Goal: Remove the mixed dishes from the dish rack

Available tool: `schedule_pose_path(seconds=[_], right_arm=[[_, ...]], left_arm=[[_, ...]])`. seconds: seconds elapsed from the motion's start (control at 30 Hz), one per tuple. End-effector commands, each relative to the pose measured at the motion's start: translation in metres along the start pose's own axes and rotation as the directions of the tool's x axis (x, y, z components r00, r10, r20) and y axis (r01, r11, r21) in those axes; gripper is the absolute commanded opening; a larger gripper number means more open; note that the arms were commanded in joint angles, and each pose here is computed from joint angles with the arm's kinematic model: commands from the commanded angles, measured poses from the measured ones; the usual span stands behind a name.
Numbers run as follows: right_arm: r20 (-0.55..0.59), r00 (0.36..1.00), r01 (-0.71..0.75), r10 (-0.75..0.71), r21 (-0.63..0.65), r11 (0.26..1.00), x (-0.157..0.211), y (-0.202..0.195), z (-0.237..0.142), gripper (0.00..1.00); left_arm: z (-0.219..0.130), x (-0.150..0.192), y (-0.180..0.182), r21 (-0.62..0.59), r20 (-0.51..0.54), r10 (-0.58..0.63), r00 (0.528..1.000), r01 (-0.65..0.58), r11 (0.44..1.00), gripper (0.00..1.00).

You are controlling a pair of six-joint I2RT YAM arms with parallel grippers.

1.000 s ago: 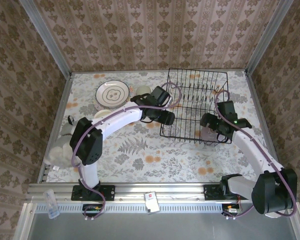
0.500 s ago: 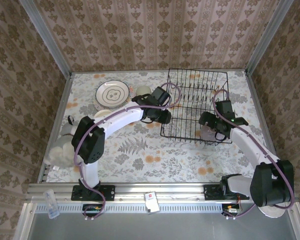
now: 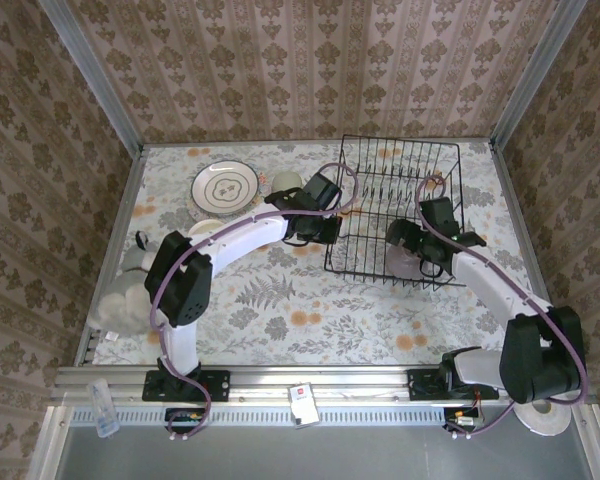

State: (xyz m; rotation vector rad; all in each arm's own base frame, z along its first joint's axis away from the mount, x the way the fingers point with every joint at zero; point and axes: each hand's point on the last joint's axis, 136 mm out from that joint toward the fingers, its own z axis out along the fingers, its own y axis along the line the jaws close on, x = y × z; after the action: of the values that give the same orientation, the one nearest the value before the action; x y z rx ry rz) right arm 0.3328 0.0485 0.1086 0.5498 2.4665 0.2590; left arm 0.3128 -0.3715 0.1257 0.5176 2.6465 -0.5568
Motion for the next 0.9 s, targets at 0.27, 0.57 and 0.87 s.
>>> schedule_pose_path(seconds=[0.27, 0.57, 0.87], right_arm=[[-0.088, 0.996, 0.028, -0.034, -0.076, 0.997, -0.002, 0.027, 0.006, 1.00], [-0.100, 0.984, 0.145, -0.146, -0.019, 0.989, 0.004, 0.011, -0.024, 0.99], [-0.157, 0.976, 0.159, -0.150, 0.043, 0.986, 0.047, -0.004, -0.027, 0.95]], left_arm=[[0.008, 0.027, 0.001, -0.001, -0.035, -0.002, 0.999, 0.002, 1.000, 0.00], [0.001, 0.035, 0.003, 0.012, -0.023, -0.022, 0.999, 0.023, 1.000, 0.00], [0.007, 0.037, 0.003, 0.016, -0.028, -0.031, 0.999, 0.031, 0.999, 0.00]])
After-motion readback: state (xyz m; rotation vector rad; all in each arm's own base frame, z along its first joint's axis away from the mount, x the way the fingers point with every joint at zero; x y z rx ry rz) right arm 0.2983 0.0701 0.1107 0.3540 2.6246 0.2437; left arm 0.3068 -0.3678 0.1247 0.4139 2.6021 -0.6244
